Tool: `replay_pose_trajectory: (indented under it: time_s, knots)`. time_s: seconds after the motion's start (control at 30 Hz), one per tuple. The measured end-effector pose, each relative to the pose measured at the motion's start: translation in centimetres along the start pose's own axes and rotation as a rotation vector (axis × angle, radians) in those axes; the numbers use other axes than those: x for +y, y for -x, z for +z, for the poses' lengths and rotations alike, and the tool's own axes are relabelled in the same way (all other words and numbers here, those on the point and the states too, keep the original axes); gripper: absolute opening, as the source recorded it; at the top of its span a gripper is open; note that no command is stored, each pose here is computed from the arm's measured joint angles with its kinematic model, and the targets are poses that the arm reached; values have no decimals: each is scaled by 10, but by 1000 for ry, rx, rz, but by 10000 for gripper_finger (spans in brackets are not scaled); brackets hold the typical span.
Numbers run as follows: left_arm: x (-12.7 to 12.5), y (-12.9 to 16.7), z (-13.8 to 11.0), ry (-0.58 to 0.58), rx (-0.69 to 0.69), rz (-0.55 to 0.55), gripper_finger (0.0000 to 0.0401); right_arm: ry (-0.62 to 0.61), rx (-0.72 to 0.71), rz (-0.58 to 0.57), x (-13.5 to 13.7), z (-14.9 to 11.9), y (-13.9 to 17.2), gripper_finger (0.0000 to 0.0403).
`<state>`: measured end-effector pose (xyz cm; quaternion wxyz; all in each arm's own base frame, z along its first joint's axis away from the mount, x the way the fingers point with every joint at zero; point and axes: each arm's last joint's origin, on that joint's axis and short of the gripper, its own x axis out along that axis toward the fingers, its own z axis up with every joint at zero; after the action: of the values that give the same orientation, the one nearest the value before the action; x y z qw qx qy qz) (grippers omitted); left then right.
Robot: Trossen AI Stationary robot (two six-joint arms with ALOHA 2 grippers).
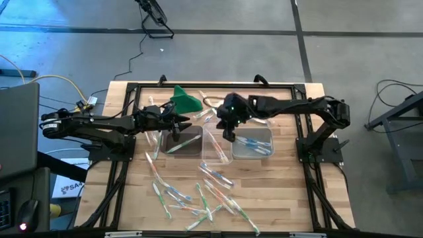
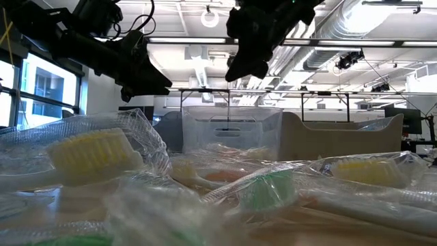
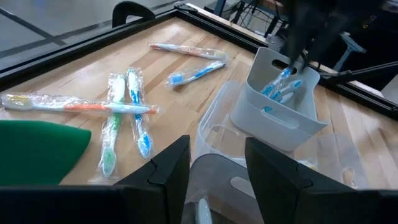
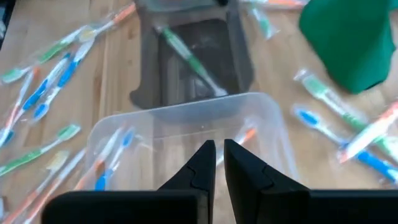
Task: Pick & Place Toothbrushes
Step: Put the green toothbrush into the black bin
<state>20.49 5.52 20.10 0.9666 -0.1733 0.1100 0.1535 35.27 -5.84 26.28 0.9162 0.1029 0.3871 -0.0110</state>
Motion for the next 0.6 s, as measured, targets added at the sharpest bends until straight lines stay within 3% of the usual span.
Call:
replay_pose_trajectory:
  time_s: [0.4, 0.6]
  knots:
    - [1, 0, -6, 0, 67, -8, 152, -29, 122, -24, 75, -23, -7, 25]
    - [1, 0, -7, 0, 75, -5, 152, -75, 140, 17, 107, -32, -7, 25]
